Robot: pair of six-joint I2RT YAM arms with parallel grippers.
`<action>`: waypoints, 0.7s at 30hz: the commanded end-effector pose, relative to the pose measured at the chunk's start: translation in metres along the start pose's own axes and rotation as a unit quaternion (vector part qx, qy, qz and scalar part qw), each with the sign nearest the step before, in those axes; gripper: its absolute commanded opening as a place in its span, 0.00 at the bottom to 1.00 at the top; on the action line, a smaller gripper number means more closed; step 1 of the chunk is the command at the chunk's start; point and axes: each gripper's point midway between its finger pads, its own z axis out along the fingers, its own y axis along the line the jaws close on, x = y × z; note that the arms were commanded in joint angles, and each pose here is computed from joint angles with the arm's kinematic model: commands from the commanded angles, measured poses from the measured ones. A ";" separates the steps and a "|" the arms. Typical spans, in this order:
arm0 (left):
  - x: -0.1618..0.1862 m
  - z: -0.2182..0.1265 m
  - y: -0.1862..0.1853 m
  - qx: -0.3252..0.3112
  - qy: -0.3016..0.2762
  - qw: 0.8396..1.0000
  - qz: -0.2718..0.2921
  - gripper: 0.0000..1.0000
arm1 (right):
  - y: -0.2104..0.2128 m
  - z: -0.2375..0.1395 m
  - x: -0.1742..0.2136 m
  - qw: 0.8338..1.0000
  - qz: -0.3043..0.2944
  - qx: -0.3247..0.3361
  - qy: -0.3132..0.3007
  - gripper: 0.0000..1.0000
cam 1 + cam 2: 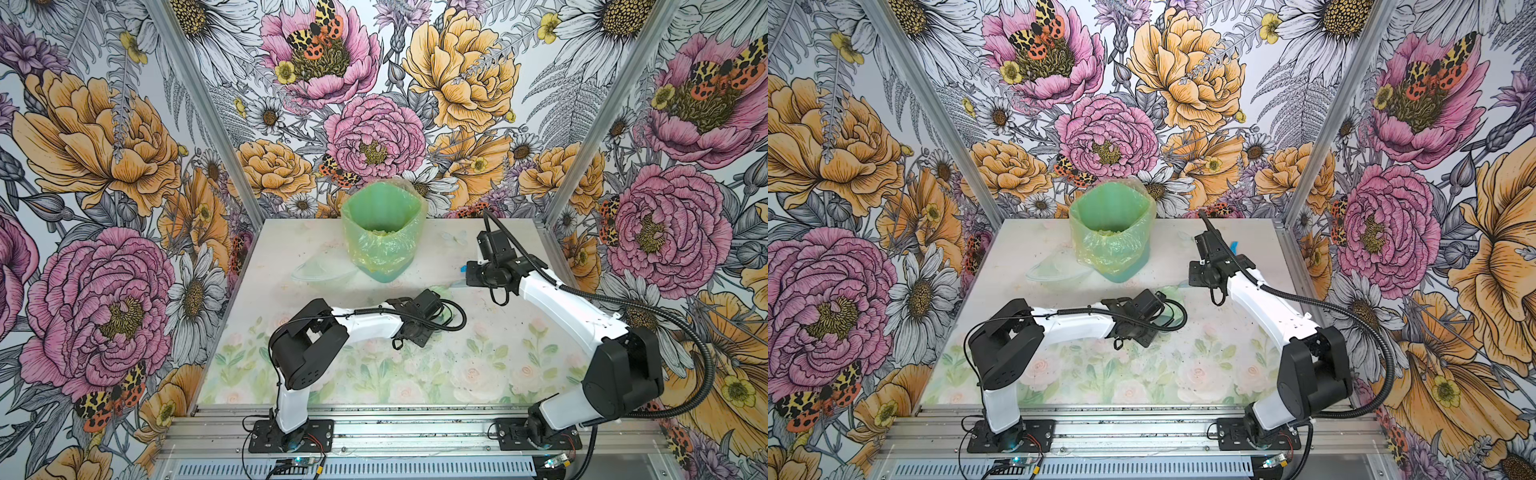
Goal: Sweep away the paper scraps from the table
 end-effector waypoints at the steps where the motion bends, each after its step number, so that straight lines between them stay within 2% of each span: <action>1: -0.013 -0.012 0.005 -0.004 -0.029 0.999 -0.018 0.12 | 0.005 0.013 -0.006 1.000 -0.012 0.016 -0.005 0.00; 8: -0.013 -0.011 0.007 -0.008 -0.031 0.999 -0.021 0.12 | 0.019 0.025 0.028 0.998 -0.044 0.003 0.034 0.00; 16: -0.017 -0.010 0.006 -0.006 -0.036 0.999 -0.025 0.12 | 0.033 0.005 0.060 0.997 -0.056 -0.034 0.049 0.00; 21: -0.018 -0.010 0.005 -0.005 -0.043 0.999 -0.024 0.12 | 0.031 -0.010 0.062 0.997 -0.051 -0.043 0.034 0.00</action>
